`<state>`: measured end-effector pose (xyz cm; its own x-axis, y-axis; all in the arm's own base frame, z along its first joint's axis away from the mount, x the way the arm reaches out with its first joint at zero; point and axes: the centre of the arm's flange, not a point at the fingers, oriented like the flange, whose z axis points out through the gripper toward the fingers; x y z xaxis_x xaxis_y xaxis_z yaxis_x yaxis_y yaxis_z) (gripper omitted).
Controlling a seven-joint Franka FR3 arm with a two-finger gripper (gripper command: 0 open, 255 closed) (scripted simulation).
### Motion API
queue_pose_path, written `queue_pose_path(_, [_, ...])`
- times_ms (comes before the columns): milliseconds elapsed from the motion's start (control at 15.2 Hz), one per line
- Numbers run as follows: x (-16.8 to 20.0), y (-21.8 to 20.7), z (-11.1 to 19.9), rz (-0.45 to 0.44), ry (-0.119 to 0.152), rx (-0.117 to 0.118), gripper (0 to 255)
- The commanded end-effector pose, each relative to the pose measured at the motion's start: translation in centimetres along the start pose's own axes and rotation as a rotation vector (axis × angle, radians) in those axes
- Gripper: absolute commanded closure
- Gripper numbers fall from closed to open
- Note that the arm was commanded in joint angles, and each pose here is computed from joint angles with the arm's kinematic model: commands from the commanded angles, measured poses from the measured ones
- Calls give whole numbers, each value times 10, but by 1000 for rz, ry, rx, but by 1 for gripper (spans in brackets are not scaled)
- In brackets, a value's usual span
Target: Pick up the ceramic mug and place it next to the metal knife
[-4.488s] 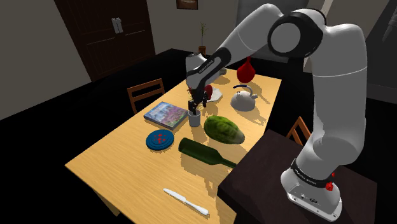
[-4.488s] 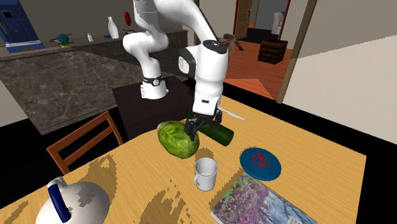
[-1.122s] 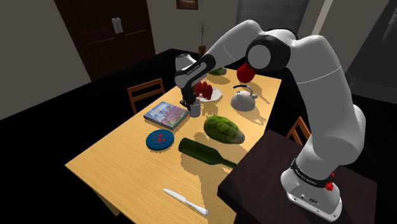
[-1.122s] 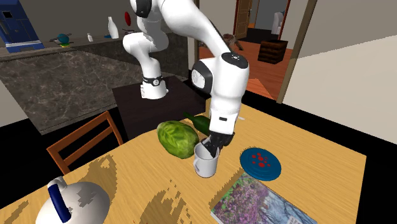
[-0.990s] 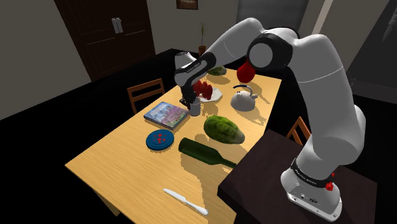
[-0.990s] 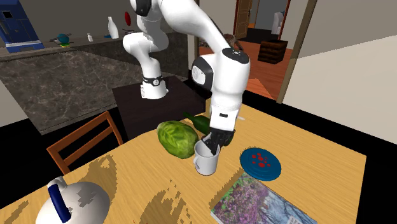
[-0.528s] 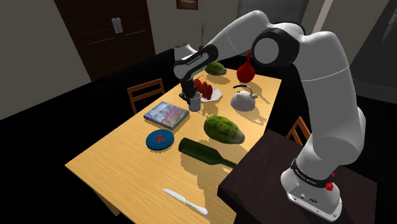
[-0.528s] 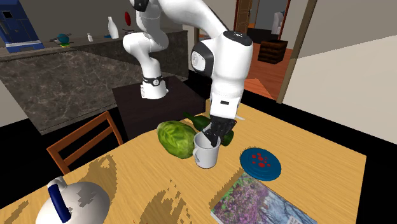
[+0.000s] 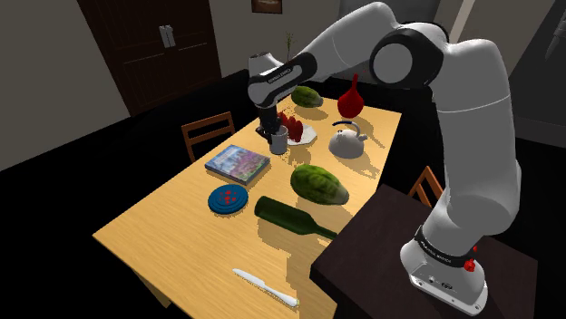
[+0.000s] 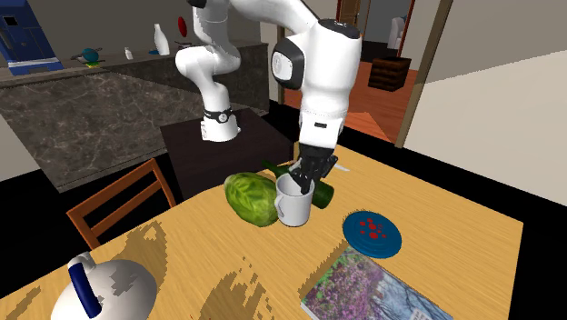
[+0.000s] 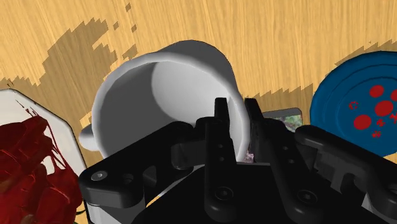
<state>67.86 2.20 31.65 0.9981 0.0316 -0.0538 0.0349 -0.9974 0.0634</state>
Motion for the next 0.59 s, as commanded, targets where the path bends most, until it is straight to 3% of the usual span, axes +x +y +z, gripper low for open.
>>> queue_pose_path(0, [-21, -13, 0, 0, 0, 0, 255])
queue_pose_path(528, [-113, -65, 1, 0, 0, 0, 255])
